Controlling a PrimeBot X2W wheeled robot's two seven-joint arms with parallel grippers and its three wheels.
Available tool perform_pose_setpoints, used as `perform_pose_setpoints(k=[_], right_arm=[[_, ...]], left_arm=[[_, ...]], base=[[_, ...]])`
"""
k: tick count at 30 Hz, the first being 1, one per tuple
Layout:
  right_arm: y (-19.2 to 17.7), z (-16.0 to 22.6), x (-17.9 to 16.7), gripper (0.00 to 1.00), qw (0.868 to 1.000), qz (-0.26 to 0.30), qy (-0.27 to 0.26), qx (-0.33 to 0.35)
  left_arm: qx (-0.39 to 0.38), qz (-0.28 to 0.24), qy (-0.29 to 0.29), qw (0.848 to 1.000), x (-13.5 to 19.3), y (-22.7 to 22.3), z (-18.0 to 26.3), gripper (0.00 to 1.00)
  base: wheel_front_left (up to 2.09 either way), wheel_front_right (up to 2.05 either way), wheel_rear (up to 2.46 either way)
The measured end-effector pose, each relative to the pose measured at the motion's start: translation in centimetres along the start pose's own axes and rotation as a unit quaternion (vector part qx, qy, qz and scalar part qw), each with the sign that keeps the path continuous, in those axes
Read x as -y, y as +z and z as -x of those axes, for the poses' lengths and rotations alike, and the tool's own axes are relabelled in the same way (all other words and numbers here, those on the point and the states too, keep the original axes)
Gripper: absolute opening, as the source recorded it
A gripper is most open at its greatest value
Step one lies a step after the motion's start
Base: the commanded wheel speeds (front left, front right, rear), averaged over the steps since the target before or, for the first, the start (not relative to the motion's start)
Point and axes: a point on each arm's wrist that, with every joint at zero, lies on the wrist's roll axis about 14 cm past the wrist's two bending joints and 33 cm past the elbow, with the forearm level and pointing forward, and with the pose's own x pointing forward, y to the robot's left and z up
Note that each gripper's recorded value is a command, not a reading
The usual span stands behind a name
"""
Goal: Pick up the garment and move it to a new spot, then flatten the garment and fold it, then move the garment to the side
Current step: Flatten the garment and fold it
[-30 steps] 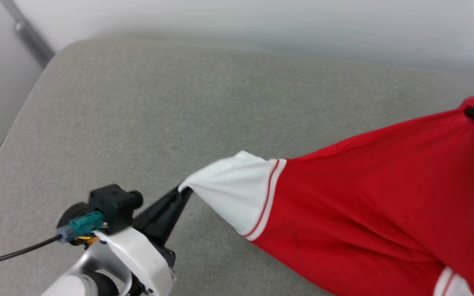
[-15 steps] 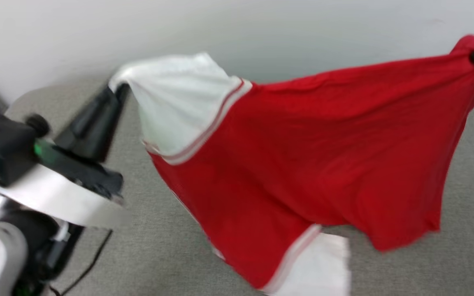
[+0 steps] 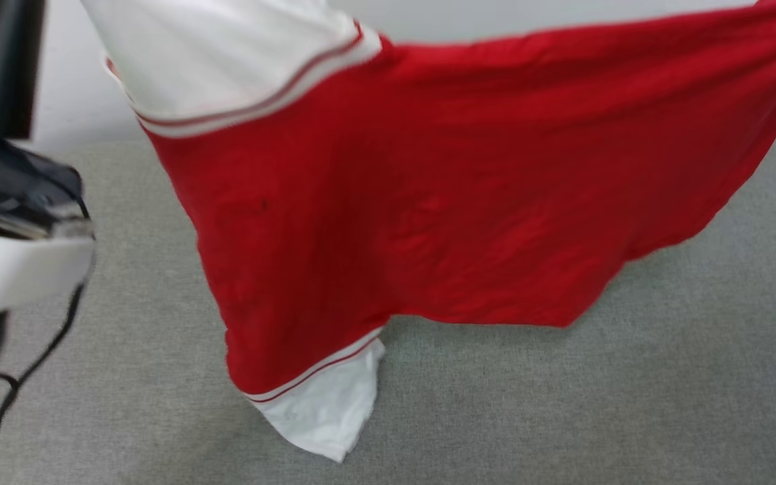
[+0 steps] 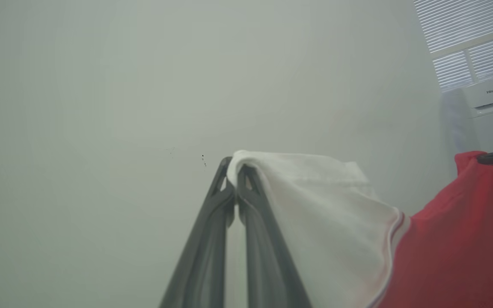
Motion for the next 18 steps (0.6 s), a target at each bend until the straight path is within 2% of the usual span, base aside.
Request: perform_pose_setpoints(k=[9,14,18], right_arm=[[2.3,-3.2,1.1,0.0,0.999,0.021,-0.002,0.047],[2.4,-6.6,1.9,0.0,0.997,0.034,-0.005,0.062],[0.7,-10.1,3.0,0.0,0.997,0.047,-0.011,0.055]], left_arm=[[0.04,-0.047,0.02,0.998,-3.5,0.5,-5.8,0.0],[0.032,-0.069,0.009,0.997,-5.4,-1.6,-9.6,0.0],[0.028,-0.085,0.005,0.996,-6.7,-4.1,-12.8,0.0]], base=[[0.0,0.0,0.0],[0.0,0.0,0.0],[0.0,0.0,0.0]])
